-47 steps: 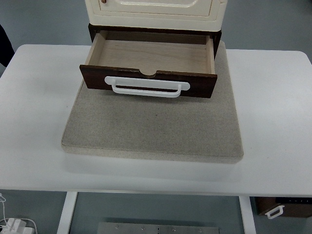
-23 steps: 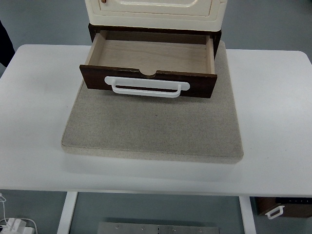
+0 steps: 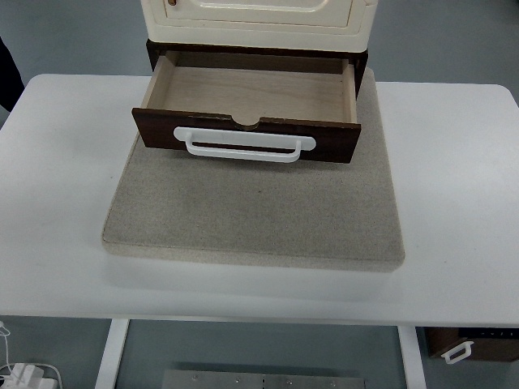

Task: Close the drawer under the combination cabinet

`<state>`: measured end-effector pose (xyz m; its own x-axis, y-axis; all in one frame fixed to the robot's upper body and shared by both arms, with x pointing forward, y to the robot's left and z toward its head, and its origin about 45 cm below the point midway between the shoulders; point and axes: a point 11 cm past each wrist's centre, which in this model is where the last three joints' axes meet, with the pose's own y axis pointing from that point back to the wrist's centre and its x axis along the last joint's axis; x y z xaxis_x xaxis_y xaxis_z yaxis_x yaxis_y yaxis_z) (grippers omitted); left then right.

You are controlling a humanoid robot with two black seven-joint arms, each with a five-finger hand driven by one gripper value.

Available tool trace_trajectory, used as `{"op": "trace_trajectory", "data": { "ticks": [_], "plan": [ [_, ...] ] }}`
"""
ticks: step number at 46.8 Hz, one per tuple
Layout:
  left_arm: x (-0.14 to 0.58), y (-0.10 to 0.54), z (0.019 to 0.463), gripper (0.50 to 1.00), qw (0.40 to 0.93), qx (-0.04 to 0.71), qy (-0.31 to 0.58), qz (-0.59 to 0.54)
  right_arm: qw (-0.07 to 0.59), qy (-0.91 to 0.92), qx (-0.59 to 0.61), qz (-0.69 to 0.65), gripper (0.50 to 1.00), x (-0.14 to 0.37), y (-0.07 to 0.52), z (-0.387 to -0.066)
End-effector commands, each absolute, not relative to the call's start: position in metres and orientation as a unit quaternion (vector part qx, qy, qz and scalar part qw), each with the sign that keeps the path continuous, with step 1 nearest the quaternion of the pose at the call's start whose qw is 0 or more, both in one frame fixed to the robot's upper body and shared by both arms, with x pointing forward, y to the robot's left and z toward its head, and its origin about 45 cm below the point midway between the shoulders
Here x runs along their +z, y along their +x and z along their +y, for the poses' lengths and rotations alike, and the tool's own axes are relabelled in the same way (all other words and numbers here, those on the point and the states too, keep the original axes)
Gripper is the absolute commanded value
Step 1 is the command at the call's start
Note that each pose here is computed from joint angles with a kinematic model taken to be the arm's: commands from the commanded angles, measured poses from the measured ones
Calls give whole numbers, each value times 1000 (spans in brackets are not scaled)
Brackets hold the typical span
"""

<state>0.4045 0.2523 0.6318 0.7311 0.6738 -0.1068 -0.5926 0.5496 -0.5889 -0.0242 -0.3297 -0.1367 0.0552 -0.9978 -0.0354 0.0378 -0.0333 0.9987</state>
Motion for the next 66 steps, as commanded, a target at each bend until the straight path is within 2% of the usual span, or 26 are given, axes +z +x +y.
{"op": "trace_trajectory", "data": {
  "ticks": [1,24,37,49,66],
  "plan": [
    [627,396,231,1000,892,336,-293,-70,514,513,-504,-468,952,-137,-24,-330],
    [551,372,130,1000,956,236,-169,-50,514,513,-503,-468,952,-137,-24,-330],
    [504,352,89,1000,977,185,-76,-71,514,513,-503,-468,952,-137,-24,-330],
    [445,334,65,1000,985,130,44,-104,514,513,-503,-468,952,-137,-24,-330],
    [377,323,65,1000,974,82,178,-116,514,513,-503,-468,952,-137,-24,-330]
  ]
}}
